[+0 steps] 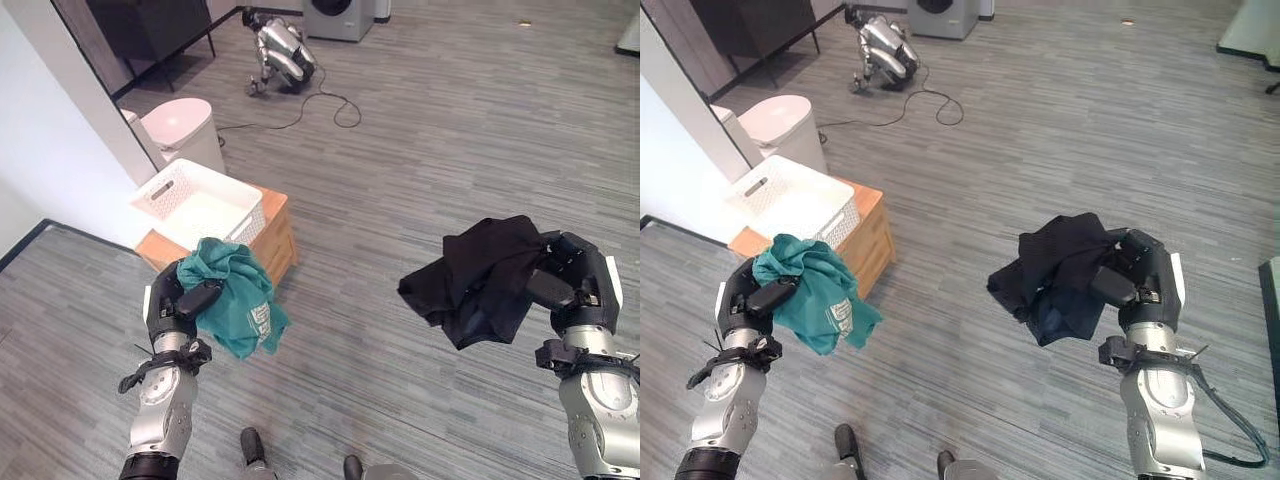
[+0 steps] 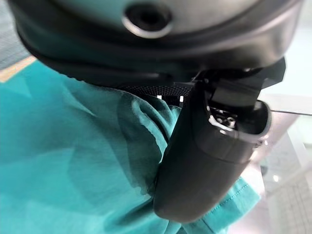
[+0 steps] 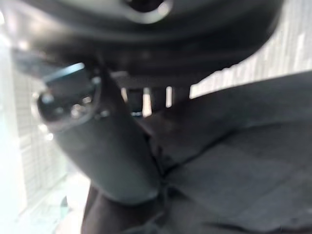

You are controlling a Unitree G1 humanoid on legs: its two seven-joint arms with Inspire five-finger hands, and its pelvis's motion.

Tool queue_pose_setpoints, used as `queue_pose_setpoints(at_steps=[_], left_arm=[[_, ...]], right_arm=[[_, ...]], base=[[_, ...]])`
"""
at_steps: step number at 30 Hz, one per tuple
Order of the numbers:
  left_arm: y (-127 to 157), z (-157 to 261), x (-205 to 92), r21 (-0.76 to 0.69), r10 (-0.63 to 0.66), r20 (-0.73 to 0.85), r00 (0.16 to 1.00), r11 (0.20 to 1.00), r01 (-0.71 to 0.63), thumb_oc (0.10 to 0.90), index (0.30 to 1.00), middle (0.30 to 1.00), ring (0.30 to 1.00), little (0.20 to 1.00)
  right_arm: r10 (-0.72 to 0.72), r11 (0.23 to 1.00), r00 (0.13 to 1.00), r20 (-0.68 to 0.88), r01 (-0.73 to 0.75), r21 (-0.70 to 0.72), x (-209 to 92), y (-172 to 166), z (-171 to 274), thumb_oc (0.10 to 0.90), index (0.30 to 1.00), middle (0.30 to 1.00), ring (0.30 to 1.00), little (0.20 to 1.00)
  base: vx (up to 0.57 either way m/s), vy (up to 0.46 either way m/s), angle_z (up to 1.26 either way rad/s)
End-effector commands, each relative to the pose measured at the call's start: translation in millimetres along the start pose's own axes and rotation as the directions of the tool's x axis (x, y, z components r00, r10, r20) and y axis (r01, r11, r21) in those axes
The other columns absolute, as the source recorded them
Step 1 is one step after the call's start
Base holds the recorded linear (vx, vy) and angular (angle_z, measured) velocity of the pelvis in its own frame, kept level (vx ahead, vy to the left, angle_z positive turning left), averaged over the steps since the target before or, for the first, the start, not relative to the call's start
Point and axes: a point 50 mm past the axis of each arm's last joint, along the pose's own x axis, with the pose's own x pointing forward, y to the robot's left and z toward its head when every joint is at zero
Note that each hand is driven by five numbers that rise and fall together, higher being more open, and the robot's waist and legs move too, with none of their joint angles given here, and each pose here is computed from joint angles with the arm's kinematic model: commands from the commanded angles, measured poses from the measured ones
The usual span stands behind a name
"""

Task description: Pick up bed clothes into laundry basket.

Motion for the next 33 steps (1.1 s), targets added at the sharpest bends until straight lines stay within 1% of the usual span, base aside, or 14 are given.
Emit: queue_pose_setpoints(at_steps=[1,4,5,8,10,12,15,18,23,25,28,32,33], left_arm=[[-1.1,103.9,16.1,0.054,-0.054,0.464,0.884,0.998,0.032,0.4,0.3,0.3,0.3,0.3],[-10.0,125.3,21.1,0.103,-0.111,0.519,0.848,0.992,0.067,0.4,0.3,0.3,0.3,0.3],[-12.1,131.0,24.2,0.14,-0.137,0.524,0.841,0.987,0.074,0.4,0.3,0.3,0.3,0.3],[-20.1,142.1,30.1,0.185,-0.178,0.544,0.82,0.979,0.09,0.4,0.3,0.3,0.3,0.3],[-27.8,151.4,32.1,0.219,-0.22,0.563,0.796,0.969,0.113,0.4,0.3,0.3,0.3,0.3],[-41.4,159.3,35.9,0.239,-0.263,0.579,0.772,0.96,0.149,0.4,0.3,0.3,0.3,0.3],[-54.0,161.3,40.4,0.269,-0.302,0.573,0.762,0.947,0.173,0.4,0.3,0.3,0.3,0.3],[-57.0,159.7,41.3,0.275,-0.309,0.568,0.763,0.945,0.179,0.4,0.3,0.3,0.3,0.3],[-51.0,162.0,40.5,0.294,-0.304,0.569,0.764,0.943,0.157,0.4,0.3,0.3,0.3,0.3],[-42.4,171.5,40.8,0.3,-0.287,0.592,0.753,0.946,0.125,0.4,0.3,0.3,0.3,0.3],[-31.1,192.5,43.6,0.338,-0.273,0.627,0.73,0.939,0.061,0.4,0.3,0.3,0.3,0.3],[-28.8,209.1,50.3,0.336,-0.257,0.651,0.714,0.941,0.033,0.4,0.3,0.3,0.3,0.3],[-28.7,222.0,55.3,0.362,-0.261,0.656,0.708,0.932,0.008,0.4,0.3,0.3,0.3,0.3]], right_arm=[[0.131,0.991,0.921,0.366,-0.134,-0.017,25.3,30.5,72.5,0.4,0.3,0.3,0.3,0.3],[0.172,0.984,0.916,0.363,-0.178,-0.018,29.6,42.5,71.7,0.4,0.3,0.3,0.3,0.3],[0.199,0.979,0.913,0.355,-0.2,-0.034,30.2,46.6,71.0,0.4,0.3,0.3,0.3,0.3],[0.216,0.976,0.916,0.338,-0.214,-0.041,29.8,48.8,68.3,0.4,0.3,0.3,0.3,0.3],[0.207,0.977,0.923,0.325,-0.21,-0.028,27.9,45.9,65.2,0.4,0.3,0.3,0.3,0.3],[0.178,0.983,0.929,0.325,-0.185,-0.01,24.3,37.1,64.0,0.4,0.3,0.3,0.3,0.3],[0.148,0.987,0.932,0.331,-0.158,0.004,21.0,29.7,64.1,0.4,0.3,0.3,0.3,0.3],[0.131,0.99,0.933,0.336,-0.14,0.004,18.9,25.5,64.5,0.4,0.3,0.3,0.3,0.3],[0.106,0.994,0.938,0.33,-0.106,-0.018,18.2,15.0,65.5,0.4,0.3,0.3,0.3,0.3],[0.095,0.995,0.935,0.341,-0.096,-0.015,22.0,9.6,69.5,0.4,0.3,0.3,0.3,0.3],[0.123,0.992,0.928,0.351,-0.123,-0.022,27.2,8.0,76.9,0.4,0.3,0.3,0.3,0.3],[0.15,0.989,0.925,0.348,-0.146,-0.037,31.2,8.7,80.7,0.4,0.3,0.3,0.3,0.3],[0.146,0.989,0.934,0.325,-0.142,-0.037,31.4,6.2,77.5,0.4,0.3,0.3,0.3,0.3]], base=[[0.3,0.367,-0.11],[0.18,0.314,-0.2],[0.13,0.281,-0.01],[0.14,0.189,0.05],[0.22,0.141,0.15],[0.25,0.128,0.33],[0.18,0.061,0.36],[0.09,0.008,0.36],[0.17,-0.07,0.06],[0.2,-0.17,0.02],[0.11,-0.137,0.07],[0.07,-0.098,0.2],[0.13,0.036,0.08]])
